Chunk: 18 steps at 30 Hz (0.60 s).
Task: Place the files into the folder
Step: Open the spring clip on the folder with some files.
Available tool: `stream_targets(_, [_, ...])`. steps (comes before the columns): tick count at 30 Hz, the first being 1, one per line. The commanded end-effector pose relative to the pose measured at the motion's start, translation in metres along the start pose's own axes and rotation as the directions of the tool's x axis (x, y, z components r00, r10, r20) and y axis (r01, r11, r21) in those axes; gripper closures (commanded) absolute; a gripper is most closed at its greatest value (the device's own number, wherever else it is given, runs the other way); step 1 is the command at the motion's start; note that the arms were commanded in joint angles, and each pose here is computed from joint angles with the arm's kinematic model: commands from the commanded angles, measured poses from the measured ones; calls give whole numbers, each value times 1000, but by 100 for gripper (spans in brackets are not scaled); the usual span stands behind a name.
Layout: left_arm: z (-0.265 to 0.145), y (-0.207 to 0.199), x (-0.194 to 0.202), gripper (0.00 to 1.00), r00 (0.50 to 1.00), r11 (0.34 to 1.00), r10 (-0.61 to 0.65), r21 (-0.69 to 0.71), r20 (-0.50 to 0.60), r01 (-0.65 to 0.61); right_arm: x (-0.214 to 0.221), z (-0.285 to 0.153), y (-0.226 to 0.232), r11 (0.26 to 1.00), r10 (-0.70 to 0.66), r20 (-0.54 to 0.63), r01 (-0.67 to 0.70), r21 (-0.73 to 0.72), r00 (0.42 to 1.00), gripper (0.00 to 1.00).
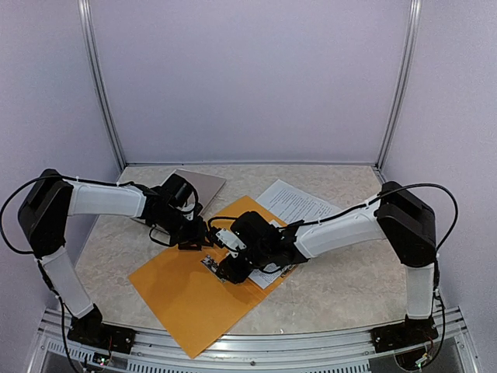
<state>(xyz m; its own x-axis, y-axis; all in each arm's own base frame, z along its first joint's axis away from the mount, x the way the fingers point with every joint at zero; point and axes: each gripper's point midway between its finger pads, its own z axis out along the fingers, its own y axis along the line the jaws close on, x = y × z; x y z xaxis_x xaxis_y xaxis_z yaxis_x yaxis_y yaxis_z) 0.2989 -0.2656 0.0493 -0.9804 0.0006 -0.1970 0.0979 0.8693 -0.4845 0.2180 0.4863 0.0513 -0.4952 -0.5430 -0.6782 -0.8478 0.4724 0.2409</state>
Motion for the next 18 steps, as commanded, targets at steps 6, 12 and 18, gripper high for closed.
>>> stream_targets(6, [6,5,3,58,1000,1000,9,7,-18,-9,35,16,-1,999,-3,-100,7,36,995,69])
stream_targets(12, [7,5,4,58,1000,1000,10,15,-19,-9,49,18,-4,999,7,-123,-1,46,992,79])
stream_targets(18, [9,-5,10,59,998,995,52,90,-34,-49,58,15,-9,998,15,-134,-7,66,991,88])
